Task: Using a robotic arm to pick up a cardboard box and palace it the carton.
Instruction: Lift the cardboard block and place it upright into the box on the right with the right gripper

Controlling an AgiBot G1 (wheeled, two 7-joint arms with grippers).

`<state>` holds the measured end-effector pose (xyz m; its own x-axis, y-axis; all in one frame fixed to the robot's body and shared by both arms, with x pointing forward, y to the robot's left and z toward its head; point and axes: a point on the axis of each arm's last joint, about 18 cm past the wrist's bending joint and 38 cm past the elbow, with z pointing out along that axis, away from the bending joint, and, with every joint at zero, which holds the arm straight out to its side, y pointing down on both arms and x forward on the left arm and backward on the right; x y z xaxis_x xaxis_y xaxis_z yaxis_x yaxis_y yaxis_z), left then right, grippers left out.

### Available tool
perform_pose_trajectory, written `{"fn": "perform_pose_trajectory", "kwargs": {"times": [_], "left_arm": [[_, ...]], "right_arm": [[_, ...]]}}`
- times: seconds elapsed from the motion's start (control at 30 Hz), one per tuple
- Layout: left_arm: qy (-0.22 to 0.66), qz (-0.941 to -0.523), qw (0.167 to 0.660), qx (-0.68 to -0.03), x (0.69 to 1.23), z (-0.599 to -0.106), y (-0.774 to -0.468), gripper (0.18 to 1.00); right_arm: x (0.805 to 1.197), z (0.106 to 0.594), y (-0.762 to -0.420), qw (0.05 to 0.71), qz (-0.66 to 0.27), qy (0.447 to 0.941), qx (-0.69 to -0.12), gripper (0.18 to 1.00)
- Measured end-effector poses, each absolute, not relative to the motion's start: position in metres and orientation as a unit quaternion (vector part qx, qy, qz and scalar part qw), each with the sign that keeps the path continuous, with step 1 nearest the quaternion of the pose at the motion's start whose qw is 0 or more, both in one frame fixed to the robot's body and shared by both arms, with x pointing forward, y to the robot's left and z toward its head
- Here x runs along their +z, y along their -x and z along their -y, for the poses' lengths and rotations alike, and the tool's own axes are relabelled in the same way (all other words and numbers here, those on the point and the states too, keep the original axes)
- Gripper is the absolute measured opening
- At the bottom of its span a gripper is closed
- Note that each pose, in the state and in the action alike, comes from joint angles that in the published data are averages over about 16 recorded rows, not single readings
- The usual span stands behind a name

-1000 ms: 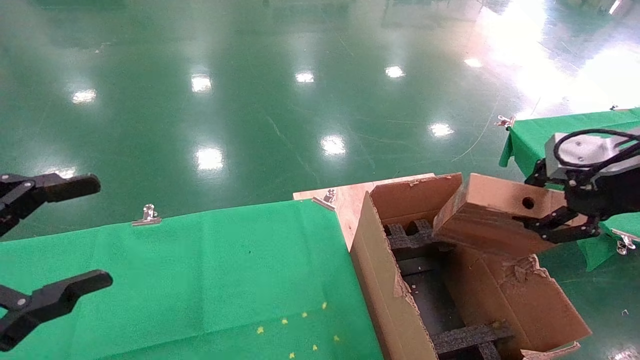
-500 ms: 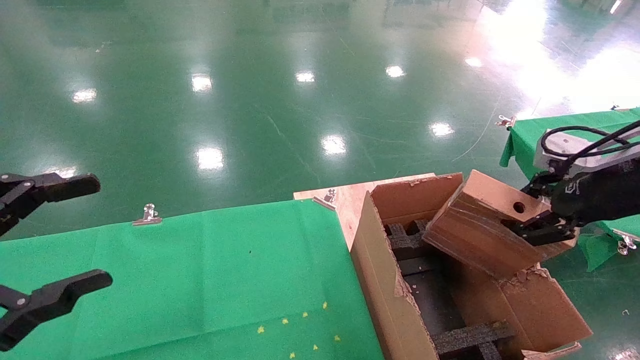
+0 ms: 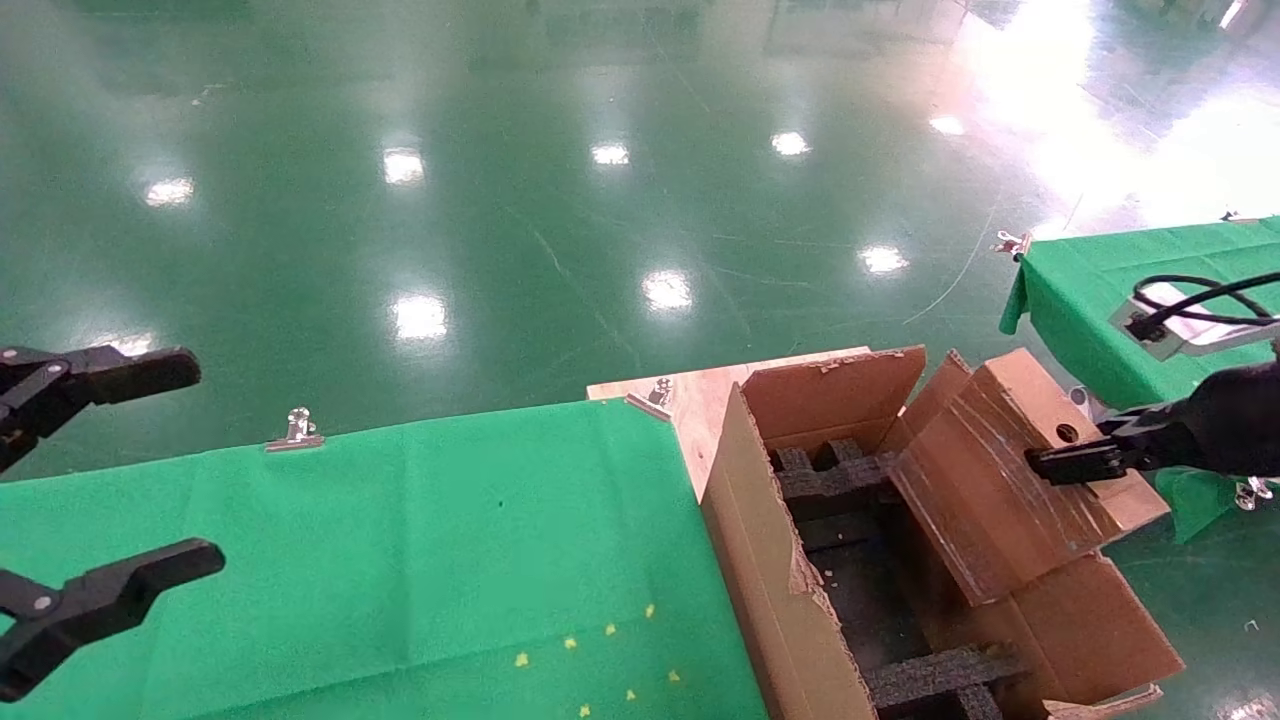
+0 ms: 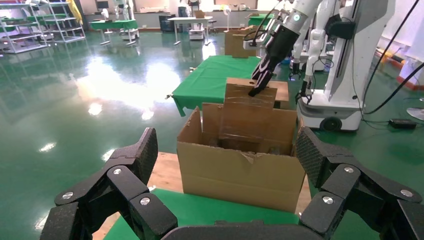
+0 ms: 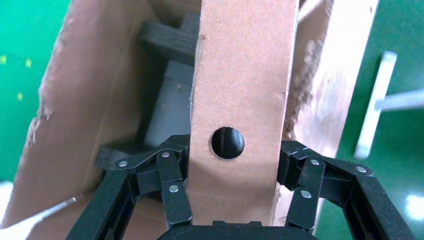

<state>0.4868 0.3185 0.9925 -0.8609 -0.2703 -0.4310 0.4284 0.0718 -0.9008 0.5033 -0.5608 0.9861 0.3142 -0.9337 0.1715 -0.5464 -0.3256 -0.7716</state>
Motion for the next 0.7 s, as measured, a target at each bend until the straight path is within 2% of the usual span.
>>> {"fn": "perform_pose_trajectory", "kwargs": {"times": [0.7], "left_arm": [[-0.057,-0.685,0.257,-0.679,0.992,-0.319,-0.487,1.001]], "right_arm": [[0.962,0.575,-0.514,0.308,-0.592,0.682,-0.298,0.289]]}}
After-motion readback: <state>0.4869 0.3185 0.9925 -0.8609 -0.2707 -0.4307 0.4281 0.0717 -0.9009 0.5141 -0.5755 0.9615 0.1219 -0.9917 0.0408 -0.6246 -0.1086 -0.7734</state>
